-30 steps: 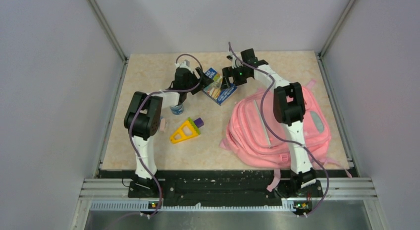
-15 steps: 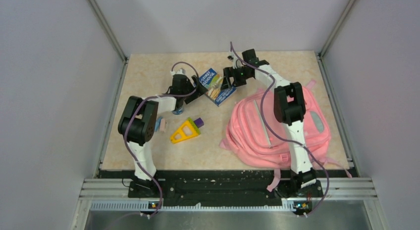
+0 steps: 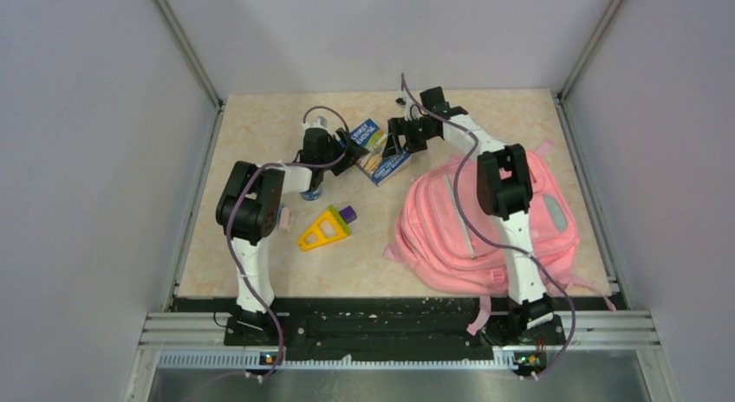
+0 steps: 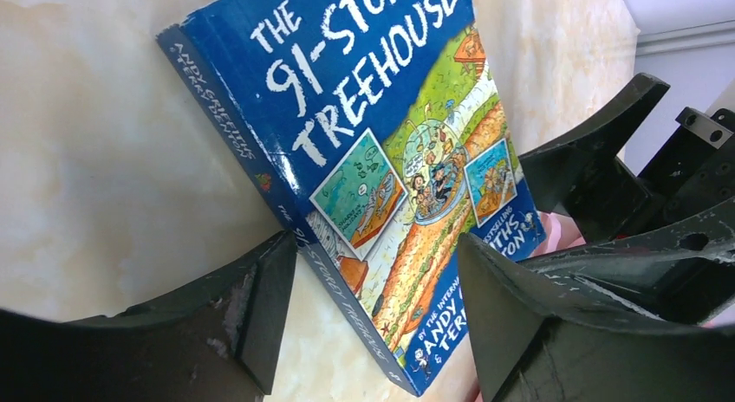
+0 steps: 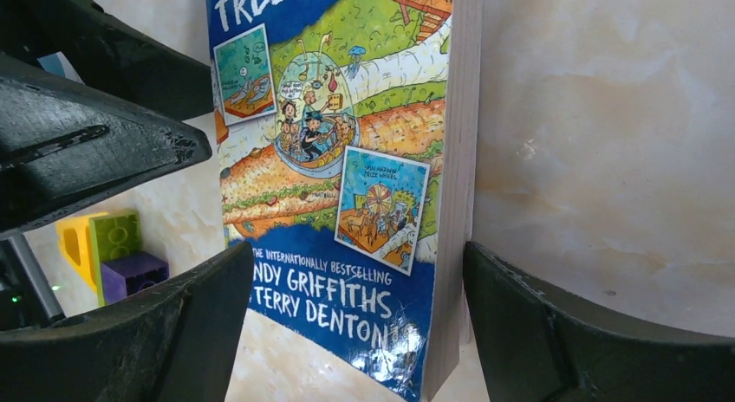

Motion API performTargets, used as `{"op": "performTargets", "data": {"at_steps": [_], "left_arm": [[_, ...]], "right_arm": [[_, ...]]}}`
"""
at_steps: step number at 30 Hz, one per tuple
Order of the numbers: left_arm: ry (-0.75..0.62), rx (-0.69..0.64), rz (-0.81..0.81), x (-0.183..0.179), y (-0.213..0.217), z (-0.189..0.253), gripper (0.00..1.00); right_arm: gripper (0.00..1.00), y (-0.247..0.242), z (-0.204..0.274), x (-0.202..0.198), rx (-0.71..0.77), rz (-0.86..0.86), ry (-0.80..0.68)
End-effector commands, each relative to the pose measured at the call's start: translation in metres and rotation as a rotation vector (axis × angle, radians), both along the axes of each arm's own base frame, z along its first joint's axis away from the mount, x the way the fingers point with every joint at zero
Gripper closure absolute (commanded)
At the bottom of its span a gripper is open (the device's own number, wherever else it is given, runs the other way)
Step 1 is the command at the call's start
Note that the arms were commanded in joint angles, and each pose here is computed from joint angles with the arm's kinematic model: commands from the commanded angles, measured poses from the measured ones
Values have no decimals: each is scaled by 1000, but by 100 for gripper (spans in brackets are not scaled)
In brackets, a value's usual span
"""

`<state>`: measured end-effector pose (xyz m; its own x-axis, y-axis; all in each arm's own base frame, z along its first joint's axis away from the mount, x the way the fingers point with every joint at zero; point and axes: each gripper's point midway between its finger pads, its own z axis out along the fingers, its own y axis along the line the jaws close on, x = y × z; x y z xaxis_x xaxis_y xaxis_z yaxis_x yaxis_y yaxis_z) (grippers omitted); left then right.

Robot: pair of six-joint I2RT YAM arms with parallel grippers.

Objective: Pack the student bag
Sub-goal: Pick up the book from the center of the board.

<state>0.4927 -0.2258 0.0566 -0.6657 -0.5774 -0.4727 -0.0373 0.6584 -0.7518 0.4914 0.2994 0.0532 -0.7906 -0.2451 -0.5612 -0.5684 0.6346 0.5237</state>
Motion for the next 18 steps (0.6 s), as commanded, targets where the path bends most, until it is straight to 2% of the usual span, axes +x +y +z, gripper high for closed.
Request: {"op": "performTargets", "data": {"at_steps": [1,4,6,10,14,18], "left_arm": [[31,-48,-73,-13,-20,-11,31],[18,-54,-85,-18,-21,-7,38],[15,-52,-86,-20,-20,-6,39],[-14,-35,-80,-24,-16,5,39],[-80,-5,-81,-27,-10,33,35],[-185,1,-104,-38,-7,82,30]], "right_arm": [[16,54,-3,-27,117,80,86],[23,70,7,-28,172,71,97],[32,75,13,-25,179,42,81],[72,66,29,-8,134,-71,9],[100,53,61,-7,123,-145,-81],[100,39,128,-13,199,-218,-223]]}}
